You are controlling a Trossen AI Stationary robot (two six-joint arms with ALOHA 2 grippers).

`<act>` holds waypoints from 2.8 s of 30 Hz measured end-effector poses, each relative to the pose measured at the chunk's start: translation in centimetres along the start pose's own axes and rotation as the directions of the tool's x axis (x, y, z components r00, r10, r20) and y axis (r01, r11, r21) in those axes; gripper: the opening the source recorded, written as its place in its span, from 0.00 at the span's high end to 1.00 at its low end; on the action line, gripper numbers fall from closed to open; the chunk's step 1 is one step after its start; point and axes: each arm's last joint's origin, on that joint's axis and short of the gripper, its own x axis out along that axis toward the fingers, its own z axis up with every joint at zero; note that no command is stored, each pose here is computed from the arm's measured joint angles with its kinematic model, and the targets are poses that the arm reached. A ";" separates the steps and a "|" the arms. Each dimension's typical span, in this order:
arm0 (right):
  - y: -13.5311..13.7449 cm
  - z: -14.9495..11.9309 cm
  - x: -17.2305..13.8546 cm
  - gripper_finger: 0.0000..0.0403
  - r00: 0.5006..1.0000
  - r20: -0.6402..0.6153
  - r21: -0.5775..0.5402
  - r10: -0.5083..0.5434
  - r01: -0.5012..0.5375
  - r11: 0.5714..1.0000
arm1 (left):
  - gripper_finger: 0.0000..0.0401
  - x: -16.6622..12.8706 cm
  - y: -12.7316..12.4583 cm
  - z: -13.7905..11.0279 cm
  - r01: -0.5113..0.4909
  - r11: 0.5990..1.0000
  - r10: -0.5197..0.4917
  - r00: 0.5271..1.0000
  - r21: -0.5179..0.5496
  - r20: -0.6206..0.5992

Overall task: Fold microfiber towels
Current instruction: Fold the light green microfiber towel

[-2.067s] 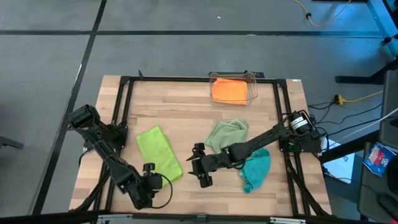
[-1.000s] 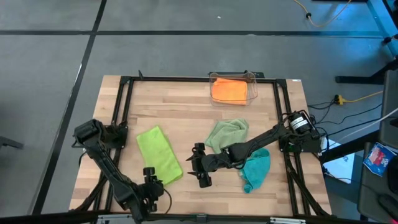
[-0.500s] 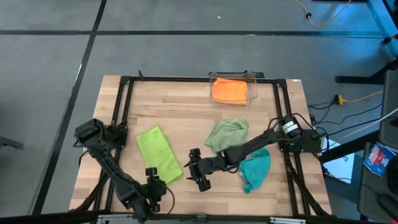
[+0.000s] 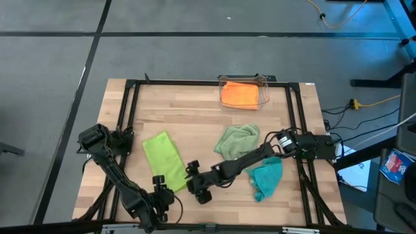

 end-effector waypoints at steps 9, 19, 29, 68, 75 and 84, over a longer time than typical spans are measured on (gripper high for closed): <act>-0.2 0.1 1.0 0.38 0.999 -0.035 0.001 -0.035 0.035 0.999 | 0.59 0.0 -0.1 0.0 0.014 1.000 -0.014 1.000 -0.007 -0.003; -0.5 -0.1 1.1 0.59 0.999 -0.042 0.004 -0.032 0.032 0.999 | 0.59 0.0 -0.4 0.2 0.042 0.999 -0.042 0.999 -0.028 0.015; -0.6 -0.2 1.2 0.76 0.998 -0.047 0.005 -0.043 0.043 0.999 | 0.59 0.0 -0.4 0.3 0.046 0.998 -0.046 0.999 -0.031 0.018; -0.9 -0.1 1.4 0.98 1.000 -0.012 0.099 0.004 -0.003 0.995 | 0.59 2.4 -0.3 -1.7 -0.026 0.998 0.013 0.969 -0.049 -0.248; -0.8 -0.1 1.4 0.98 1.000 -0.013 0.100 0.008 -0.006 0.995 | 0.59 1.7 -0.2 -1.3 -0.086 0.996 0.088 0.966 0.019 -0.243; -0.8 -0.1 1.3 0.97 1.000 -0.012 0.099 0.029 -0.027 0.995 | 0.59 0.9 -0.5 -0.5 -0.093 0.996 0.092 0.968 0.005 -0.234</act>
